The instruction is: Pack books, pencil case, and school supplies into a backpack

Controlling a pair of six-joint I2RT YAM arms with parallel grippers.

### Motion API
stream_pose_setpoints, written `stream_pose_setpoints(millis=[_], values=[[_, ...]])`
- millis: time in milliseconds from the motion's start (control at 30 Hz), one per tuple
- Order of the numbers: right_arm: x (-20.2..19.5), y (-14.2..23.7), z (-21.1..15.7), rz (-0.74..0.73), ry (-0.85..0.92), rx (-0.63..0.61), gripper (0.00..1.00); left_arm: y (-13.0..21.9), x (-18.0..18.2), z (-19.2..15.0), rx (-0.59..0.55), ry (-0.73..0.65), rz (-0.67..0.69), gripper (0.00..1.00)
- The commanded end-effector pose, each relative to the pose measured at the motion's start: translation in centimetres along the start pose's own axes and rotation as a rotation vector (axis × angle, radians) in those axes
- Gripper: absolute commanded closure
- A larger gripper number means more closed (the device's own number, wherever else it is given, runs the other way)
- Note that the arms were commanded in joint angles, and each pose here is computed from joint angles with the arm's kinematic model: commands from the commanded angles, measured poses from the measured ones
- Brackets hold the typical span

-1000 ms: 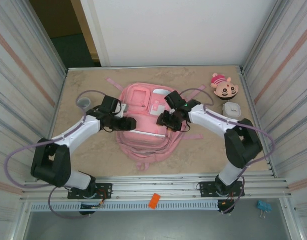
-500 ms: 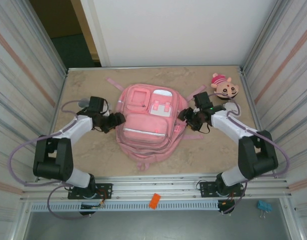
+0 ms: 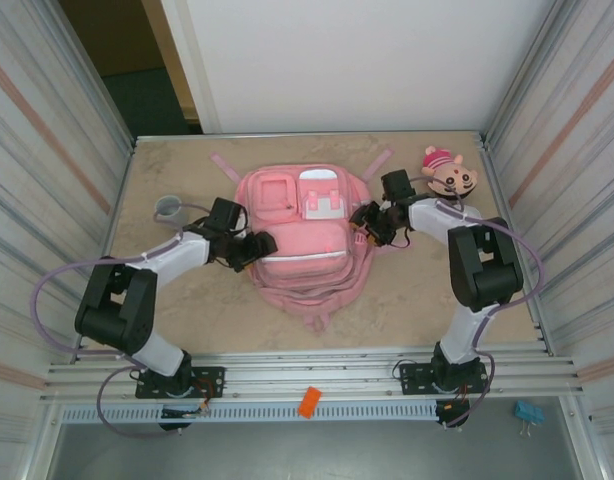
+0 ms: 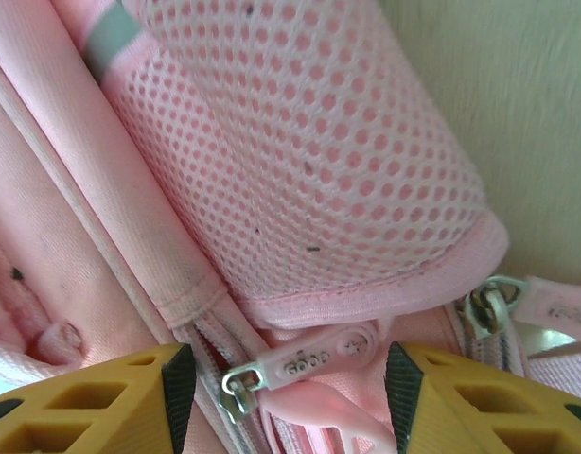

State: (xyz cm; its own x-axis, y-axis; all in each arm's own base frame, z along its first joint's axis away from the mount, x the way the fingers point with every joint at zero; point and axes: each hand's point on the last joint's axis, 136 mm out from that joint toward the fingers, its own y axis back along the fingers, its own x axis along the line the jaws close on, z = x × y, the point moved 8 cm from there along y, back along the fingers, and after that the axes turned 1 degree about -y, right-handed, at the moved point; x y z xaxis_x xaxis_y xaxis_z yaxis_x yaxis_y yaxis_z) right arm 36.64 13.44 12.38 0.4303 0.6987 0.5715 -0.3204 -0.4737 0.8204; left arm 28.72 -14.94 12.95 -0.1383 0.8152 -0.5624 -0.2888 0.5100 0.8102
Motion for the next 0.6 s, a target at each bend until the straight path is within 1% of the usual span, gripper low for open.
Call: stream_pose_setpoints(millis=[0,67,133,200,233,300,333,367,400,433,500,567], values=[[0.7,0.7,1.4,0.059,0.029,0.020,0.44,0.1,-2.3,1.0,-0.017,-0.010,-0.061,0.32],[0.8,2.0,2.1,0.078,0.029,0.002,0.44,0.7,-2.9,1.5,-0.047,-0.020,-0.055,0.30],[1.4,4.1,2.4,0.095,0.052,-0.035,0.44,2.2,-3.5,2.2,-0.109,-0.045,-0.032,0.28],[2.0,7.2,2.7,0.111,0.085,-0.086,0.45,4.8,-4.4,3.1,-0.189,-0.090,-0.010,0.25],[2.7,9.7,2.8,0.127,0.116,-0.135,0.45,6.8,-4.9,3.4,-0.241,-0.127,0.011,0.23],[3.4,14.3,2.6,0.130,0.174,-0.240,0.44,10.9,-5.8,3.9,-0.380,-0.227,0.069,0.20],[3.6,16.8,2.5,0.125,0.206,-0.307,0.43,13.2,-6.1,4.0,-0.475,-0.285,0.105,0.17],[3.6,19.2,2.2,0.116,0.237,-0.377,0.40,15.3,-6.2,3.9,-0.567,-0.347,0.140,0.03],[3.4,21.1,2.0,0.106,0.261,-0.438,0.25,16.8,-6.1,3.8,-0.643,-0.396,0.170,0.01],[3.0,22.9,1.7,0.088,0.281,-0.510,0.01,18.1,-5.9,3.5,-0.729,-0.456,0.199,0.01],[1.5,25.3,1.4,0.032,0.301,-0.644,0.01,19.4,-4.7,2.8,-0.861,-0.552,0.270,0.01],[-0.2,25.7,1.2,-0.005,0.396,-0.748,0.01,19.2,-2.7,2.0,-0.952,-0.598,0.362,0.01]])
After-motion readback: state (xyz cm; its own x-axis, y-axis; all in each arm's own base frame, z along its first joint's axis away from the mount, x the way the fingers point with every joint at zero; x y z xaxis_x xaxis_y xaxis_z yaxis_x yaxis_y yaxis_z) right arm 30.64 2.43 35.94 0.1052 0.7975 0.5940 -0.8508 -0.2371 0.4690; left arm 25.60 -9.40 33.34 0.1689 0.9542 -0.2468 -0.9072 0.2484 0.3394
